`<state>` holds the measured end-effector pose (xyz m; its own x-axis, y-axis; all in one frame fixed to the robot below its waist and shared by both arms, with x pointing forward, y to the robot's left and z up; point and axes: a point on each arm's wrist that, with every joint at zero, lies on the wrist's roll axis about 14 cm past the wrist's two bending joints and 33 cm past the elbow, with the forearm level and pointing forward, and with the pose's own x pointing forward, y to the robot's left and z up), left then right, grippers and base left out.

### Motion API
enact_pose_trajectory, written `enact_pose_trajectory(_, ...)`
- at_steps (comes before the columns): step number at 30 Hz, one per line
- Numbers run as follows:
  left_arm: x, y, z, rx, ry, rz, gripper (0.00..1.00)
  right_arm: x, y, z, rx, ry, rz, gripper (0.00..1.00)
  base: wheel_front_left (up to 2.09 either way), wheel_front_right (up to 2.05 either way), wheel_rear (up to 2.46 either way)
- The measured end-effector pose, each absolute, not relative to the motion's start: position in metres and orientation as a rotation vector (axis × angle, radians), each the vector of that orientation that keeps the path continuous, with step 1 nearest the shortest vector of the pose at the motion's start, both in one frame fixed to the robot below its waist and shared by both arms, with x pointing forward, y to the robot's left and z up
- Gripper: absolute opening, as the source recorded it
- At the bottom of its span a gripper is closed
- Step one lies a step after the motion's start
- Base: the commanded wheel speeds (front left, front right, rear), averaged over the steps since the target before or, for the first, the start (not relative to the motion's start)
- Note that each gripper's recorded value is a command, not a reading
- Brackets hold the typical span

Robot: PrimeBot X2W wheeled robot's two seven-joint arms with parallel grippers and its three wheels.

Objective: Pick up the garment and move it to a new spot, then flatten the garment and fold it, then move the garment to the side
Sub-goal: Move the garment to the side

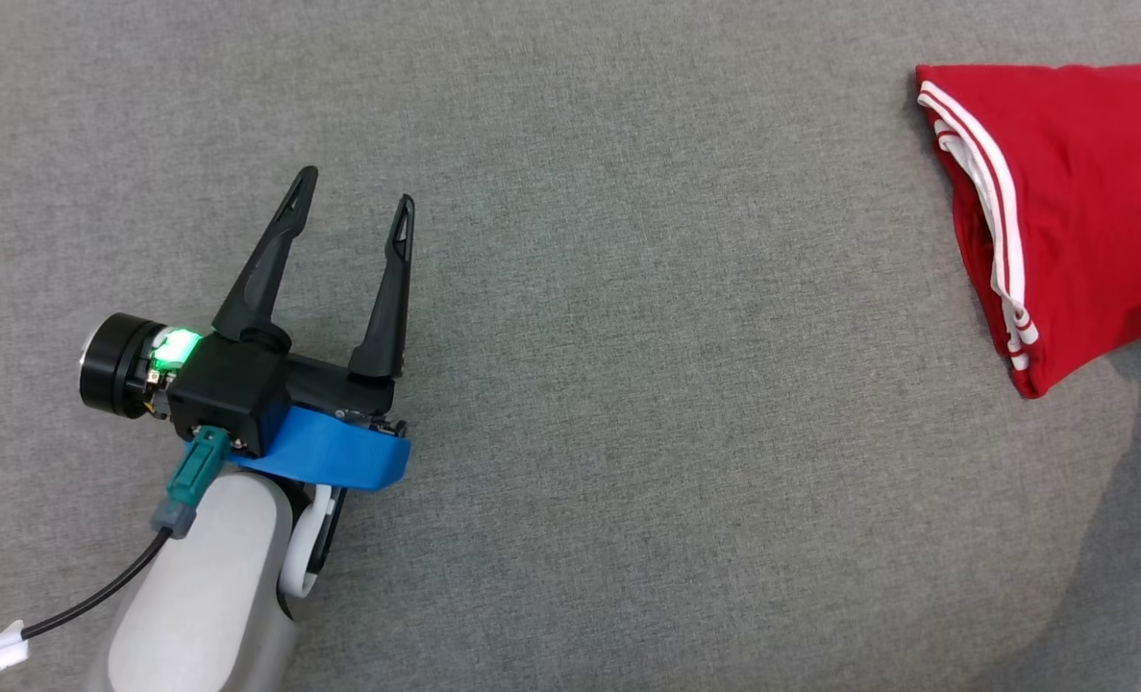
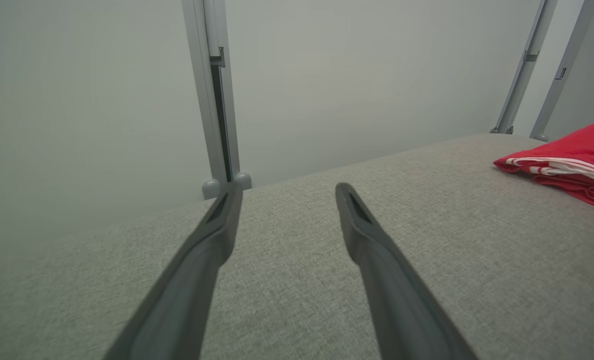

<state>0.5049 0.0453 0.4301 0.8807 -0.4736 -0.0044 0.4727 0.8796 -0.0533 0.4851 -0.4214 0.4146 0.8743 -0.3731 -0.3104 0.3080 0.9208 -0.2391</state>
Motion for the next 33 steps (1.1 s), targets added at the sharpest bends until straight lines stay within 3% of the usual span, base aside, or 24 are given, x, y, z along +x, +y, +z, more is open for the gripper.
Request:
enact_pose_trajectory(8,0.496,0.050,0.438,-0.045,0.018,-0.478,1.00,0.487,-0.409,0.437,-0.253,0.288,-0.314,1.00,0.00,0.00,0.00)
enact_pose_trajectory(12,0.485,0.060,0.447,-0.035,0.016,-0.448,1.00,0.492,-0.373,0.469,-0.255,0.146,-0.242,1.00,0.00,0.00,0.00)
enact_pose_trajectory(22,0.442,0.096,0.477,-0.033,-0.003,-0.318,1.00,0.434,-0.270,0.481,-0.086,0.018,-0.100,1.00,0.00,0.00,0.00)
enact_pose_trajectory(33,0.386,0.158,0.481,-0.027,0.019,-0.124,1.00,0.393,-0.195,0.499,0.041,-0.012,0.036,1.00,0.00,0.00,0.00)
